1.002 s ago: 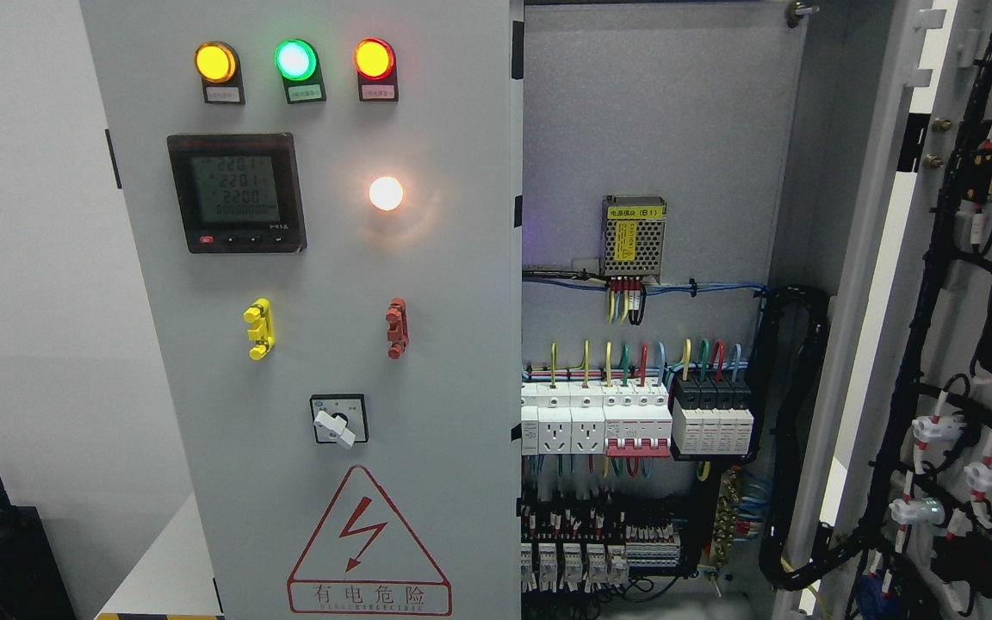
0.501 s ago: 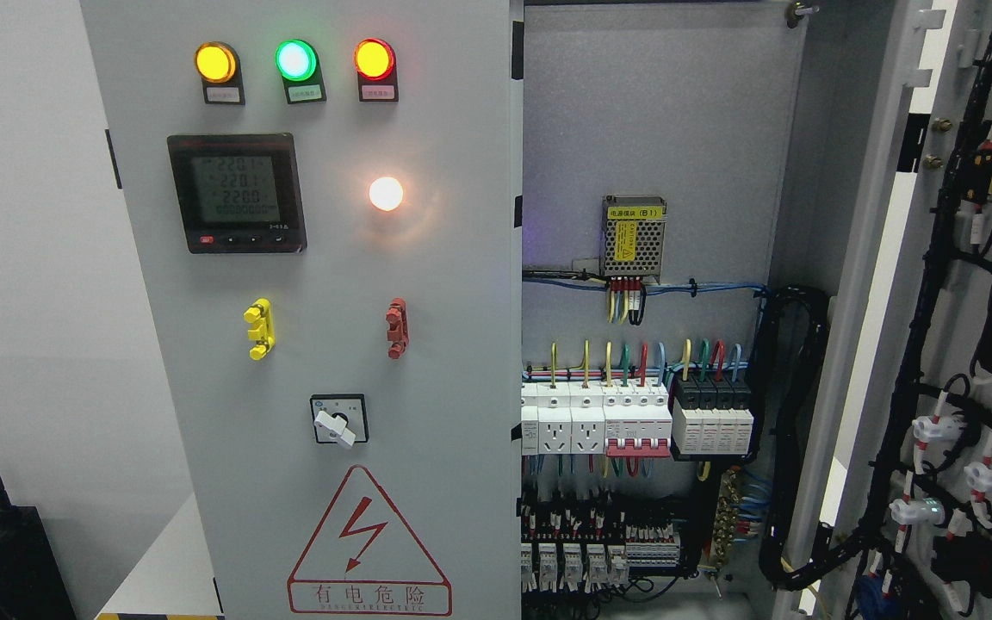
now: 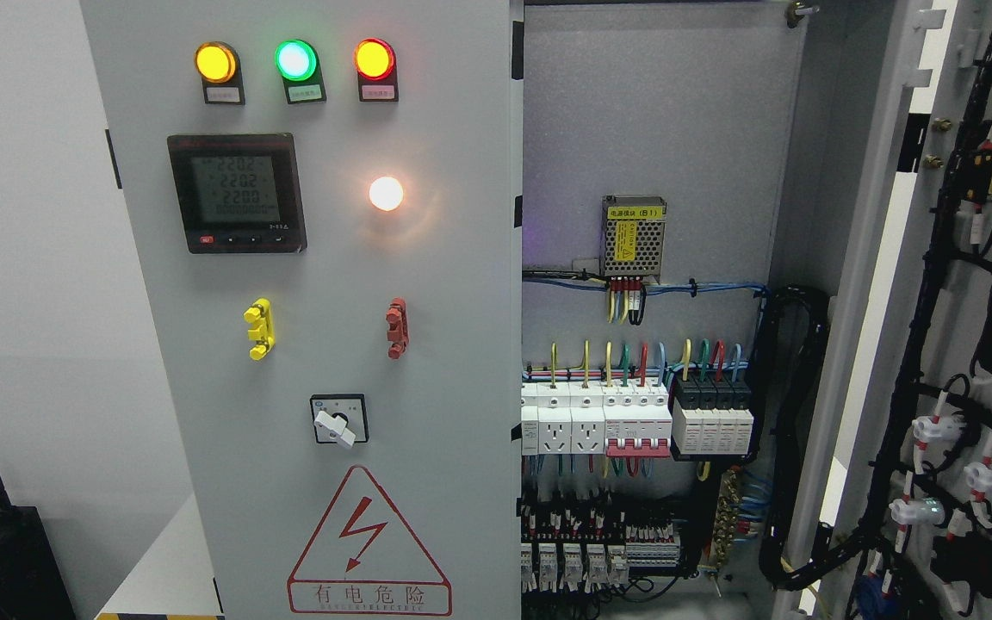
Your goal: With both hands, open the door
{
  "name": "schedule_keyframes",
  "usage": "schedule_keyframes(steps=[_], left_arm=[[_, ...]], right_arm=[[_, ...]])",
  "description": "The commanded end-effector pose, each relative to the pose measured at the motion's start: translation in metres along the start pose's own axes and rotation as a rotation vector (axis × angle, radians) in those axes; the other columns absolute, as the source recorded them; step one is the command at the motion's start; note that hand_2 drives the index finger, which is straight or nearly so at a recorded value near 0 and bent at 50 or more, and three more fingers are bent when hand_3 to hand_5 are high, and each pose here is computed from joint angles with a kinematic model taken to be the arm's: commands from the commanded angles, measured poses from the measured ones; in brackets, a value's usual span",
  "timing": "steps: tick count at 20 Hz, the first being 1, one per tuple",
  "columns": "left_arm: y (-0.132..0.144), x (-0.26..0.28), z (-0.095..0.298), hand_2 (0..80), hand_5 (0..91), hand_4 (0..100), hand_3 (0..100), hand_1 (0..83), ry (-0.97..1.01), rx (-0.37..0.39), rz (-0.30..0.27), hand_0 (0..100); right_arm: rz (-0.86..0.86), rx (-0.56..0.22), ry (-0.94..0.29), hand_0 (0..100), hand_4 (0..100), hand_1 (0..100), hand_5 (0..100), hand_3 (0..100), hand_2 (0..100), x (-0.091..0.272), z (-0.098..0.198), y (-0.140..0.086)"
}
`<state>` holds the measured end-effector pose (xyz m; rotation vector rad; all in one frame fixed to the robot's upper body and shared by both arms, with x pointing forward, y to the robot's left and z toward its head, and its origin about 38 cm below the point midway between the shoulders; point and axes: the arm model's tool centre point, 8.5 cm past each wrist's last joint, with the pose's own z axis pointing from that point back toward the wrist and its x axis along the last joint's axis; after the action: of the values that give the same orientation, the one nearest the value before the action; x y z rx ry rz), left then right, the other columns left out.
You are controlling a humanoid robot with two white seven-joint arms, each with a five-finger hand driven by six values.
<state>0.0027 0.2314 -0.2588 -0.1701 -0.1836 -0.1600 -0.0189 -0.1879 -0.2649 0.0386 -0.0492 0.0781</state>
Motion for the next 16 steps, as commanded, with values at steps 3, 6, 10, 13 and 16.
schedule_keyframes(steps=[3, 6, 10, 13, 16], left_arm=[[-0.014, 0.005, -0.002, 0.0, 0.0, 3, 0, 0.0, -0.022, -0.018, 0.100, 0], [-0.013, 0.005, -0.002, 0.0, 0.0, 3, 0, 0.0, -0.022, -0.020, 0.081, 0], [-0.012, 0.008, -0.003, 0.0, 0.0, 3, 0, 0.0, -0.029, -0.019, 0.079, 0], [-0.011, 0.009, -0.003, 0.0, 0.0, 3, 0, 0.0, -0.032, -0.016, 0.078, 0], [-0.011, 0.009, -0.003, 0.0, 0.0, 3, 0, 0.0, -0.032, -0.016, 0.078, 0]], right_arm=[[-0.009, -0.010, -0.166, 0, 0, 0, 0, 0, 0, 0.032, 0.003, -0.012], [-0.012, -0.013, -0.280, 0, 0, 0, 0, 0, 0, 0.039, 0.016, -0.020], [0.002, -0.016, -0.397, 0, 0, 0, 0, 0, 0, 0.052, 0.035, -0.028], [0.012, -0.021, -0.443, 0, 0, 0, 0, 0, 0, 0.047, 0.048, -0.035], [0.024, -0.013, -0.530, 0, 0, 0, 0, 0, 0, 0.047, 0.074, -0.035]])
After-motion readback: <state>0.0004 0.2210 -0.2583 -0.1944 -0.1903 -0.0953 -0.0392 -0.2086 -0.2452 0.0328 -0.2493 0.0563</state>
